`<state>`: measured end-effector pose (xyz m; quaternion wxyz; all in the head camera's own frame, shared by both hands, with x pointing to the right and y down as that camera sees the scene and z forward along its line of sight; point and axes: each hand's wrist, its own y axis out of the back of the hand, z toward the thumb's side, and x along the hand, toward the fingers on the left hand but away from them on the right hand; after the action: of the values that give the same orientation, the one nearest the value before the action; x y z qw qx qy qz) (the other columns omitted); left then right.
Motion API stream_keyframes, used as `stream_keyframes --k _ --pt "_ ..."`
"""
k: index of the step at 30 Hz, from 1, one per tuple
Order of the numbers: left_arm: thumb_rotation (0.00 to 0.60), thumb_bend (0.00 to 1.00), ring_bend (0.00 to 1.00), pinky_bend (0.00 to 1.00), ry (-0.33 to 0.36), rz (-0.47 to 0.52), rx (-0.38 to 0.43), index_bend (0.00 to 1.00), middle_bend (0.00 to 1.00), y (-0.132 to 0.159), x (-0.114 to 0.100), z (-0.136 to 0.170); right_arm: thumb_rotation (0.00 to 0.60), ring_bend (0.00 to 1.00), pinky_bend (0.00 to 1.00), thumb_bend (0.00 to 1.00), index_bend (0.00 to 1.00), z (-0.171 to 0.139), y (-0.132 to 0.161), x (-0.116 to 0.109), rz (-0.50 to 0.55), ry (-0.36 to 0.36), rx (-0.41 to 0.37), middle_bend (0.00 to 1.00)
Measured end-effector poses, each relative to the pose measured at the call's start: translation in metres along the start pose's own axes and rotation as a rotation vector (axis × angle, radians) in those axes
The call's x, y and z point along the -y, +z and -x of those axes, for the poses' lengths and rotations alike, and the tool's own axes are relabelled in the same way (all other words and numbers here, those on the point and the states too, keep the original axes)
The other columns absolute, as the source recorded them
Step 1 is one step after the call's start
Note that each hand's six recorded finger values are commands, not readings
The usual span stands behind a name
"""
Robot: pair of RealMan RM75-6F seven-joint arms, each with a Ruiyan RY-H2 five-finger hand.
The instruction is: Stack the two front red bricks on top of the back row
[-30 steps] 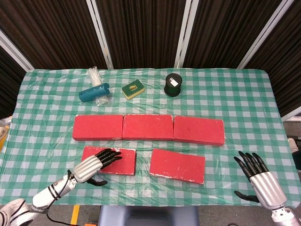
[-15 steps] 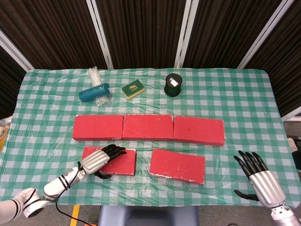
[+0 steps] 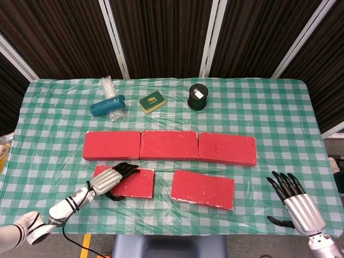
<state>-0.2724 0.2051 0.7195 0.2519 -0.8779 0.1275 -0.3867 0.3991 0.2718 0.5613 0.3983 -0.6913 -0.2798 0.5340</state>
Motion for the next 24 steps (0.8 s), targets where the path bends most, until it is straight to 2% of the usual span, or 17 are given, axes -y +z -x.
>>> stream_keyframes --k 3,6,9,18,24 --pt "0.6 0.24 0.14 0.36 0.004 -0.007 -0.008 0.0 0.0 -0.003 0.0 0.0 0.538 0.0 0.0 0.15 0.0 0.0 0.0 0.0 -0.001 0.002 0.001 0.0" --pt "0.6 0.24 0.24 0.5 0.017 -0.014 -0.005 0.0 0.0 -0.003 -0.002 0.001 0.539 0.0 0.0 0.15 0.0 0.0 0.0 0.0 -0.001 0.003 0.001 0.0" --pt "0.6 0.24 0.29 0.57 0.037 -0.02 0.007 0.0 0.0 0.0 -0.007 0.003 0.539 0.0 0.0 0.15 0.0 0.0 0.0 0.001 -0.001 0.005 0.001 0.0" --pt "0.6 0.24 0.33 0.61 0.078 -0.047 0.032 0.0 0.0 0.014 -0.028 0.008 0.538 0.0 0.0 0.15 0.0 0.002 -0.001 0.001 0.002 0.01 0.003 0.0" --pt "0.6 0.24 0.33 0.62 0.143 -0.096 0.039 0.0 0.0 0.024 -0.07 -0.004 0.539 0.0 0.0 0.15 0.0 0.005 -0.004 0.002 -0.001 0.016 0.021 0.0"
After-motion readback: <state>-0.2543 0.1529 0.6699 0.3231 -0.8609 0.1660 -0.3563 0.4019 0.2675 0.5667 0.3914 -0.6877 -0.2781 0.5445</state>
